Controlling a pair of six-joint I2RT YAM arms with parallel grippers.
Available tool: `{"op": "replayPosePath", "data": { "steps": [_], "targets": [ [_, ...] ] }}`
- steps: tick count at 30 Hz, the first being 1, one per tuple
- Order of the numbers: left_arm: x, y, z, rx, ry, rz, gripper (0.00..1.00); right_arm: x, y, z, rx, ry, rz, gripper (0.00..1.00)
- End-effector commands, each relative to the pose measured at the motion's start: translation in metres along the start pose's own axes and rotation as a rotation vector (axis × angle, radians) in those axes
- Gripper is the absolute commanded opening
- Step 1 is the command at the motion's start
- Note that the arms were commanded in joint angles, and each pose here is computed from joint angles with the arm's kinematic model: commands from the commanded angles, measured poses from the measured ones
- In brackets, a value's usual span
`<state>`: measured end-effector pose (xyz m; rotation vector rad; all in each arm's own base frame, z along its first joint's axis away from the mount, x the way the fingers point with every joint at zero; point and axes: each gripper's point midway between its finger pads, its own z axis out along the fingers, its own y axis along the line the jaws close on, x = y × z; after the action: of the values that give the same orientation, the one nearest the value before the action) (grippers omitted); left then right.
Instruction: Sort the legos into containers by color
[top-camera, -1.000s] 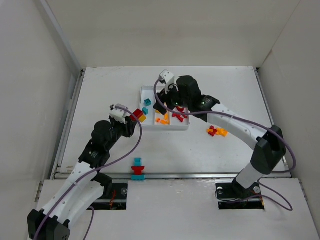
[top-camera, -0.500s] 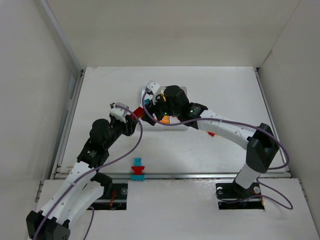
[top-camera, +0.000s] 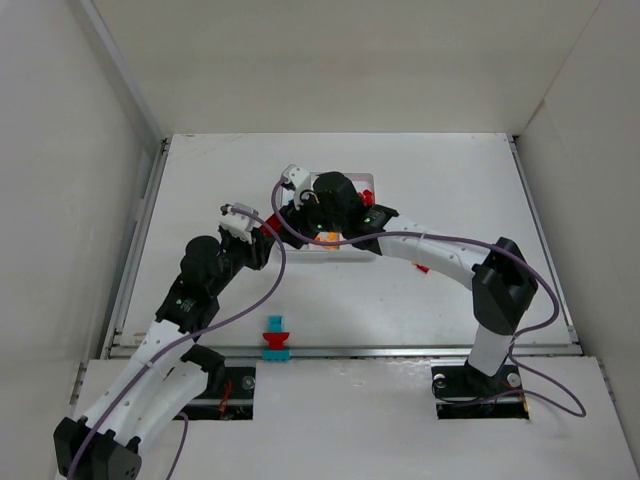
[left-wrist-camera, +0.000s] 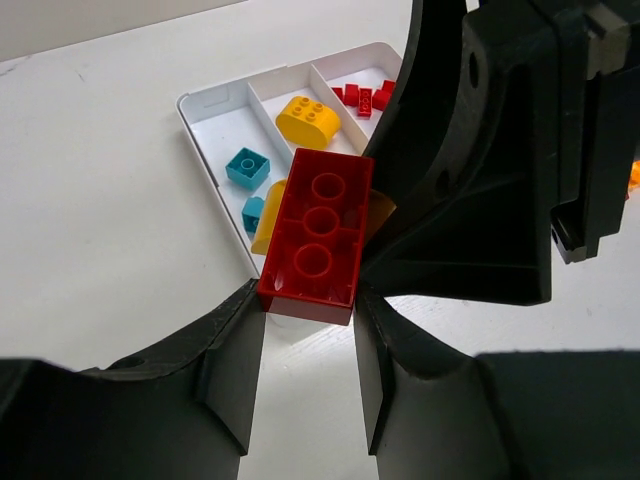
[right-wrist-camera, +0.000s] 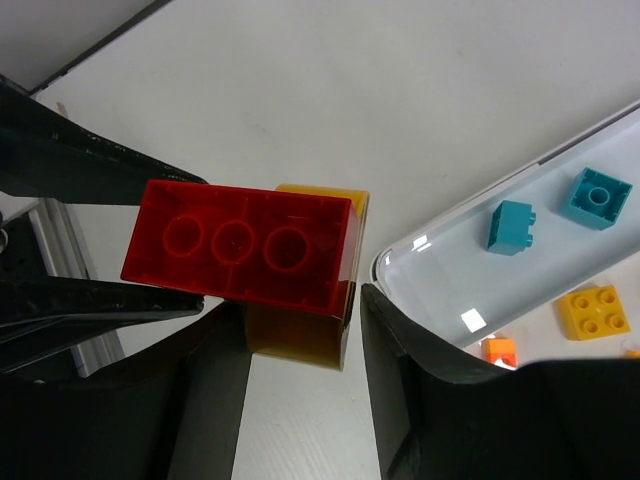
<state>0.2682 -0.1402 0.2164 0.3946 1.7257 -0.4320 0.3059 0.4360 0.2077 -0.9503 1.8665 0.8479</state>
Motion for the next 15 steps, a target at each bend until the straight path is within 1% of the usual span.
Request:
{"op": "replayPosePath", "data": {
  "steps": [1,2,5,6,7,9,10,11,12,13,14,15],
  "targets": [
    [-0.045,-0.011,-0.002,0.05,-0.133,0.026,0.0,-0.041,0.002,0.0,0.005,-0.114,-0.009,0.51],
    [-0.045,-0.011,-0.002,0.05,-0.133,0.026,0.0,-0.041,0.0,0.0,0.015,-0.116,-0.008,0.51],
    [-0.043,-0.011,-0.002,0.05,-0.133,0.026,0.0,-0.042,0.0,0.002,0.015,-0.116,0.004,0.4],
    [-0.043,-0.012,-0.002,0.059,-0.132,0.018,0.0,-0.044,-0.002,0.004,0.025,-0.12,0.004,0.35],
    [-0.045,-0.013,-0.002,0.06,-0.141,0.019,0.0,-0.044,-0.001,0.004,0.024,-0.12,0.015,0.26],
    [-0.043,-0.012,0.0,0.059,-0.132,0.018,0.0,-0.04,-0.004,0.007,0.036,-0.113,0.027,0.15],
    [-0.043,-0.012,0.0,0.059,-0.132,0.018,0.0,-0.041,-0.007,0.007,0.053,-0.115,0.037,0.05],
    [-0.046,-0.011,0.0,0.051,-0.145,0.019,0.0,-0.041,-0.008,0.007,0.063,-0.117,0.048,0.0],
    [-0.043,-0.008,0.002,0.034,-0.135,0.016,0.0,-0.041,-0.014,0.007,0.093,-0.121,0.05,0.0],
    [-0.044,-0.006,0.004,0.025,-0.138,0.002,0.0,-0.026,-0.018,0.009,0.115,-0.093,0.072,0.0],
    [-0.053,-0.005,0.004,0.014,-0.162,-0.007,0.0,-0.018,-0.022,0.01,0.134,-0.08,0.086,0.0],
    [-0.054,-0.005,0.006,0.013,-0.156,-0.008,0.0,-0.01,-0.026,0.01,0.156,-0.065,0.09,0.0]
  ]
}}
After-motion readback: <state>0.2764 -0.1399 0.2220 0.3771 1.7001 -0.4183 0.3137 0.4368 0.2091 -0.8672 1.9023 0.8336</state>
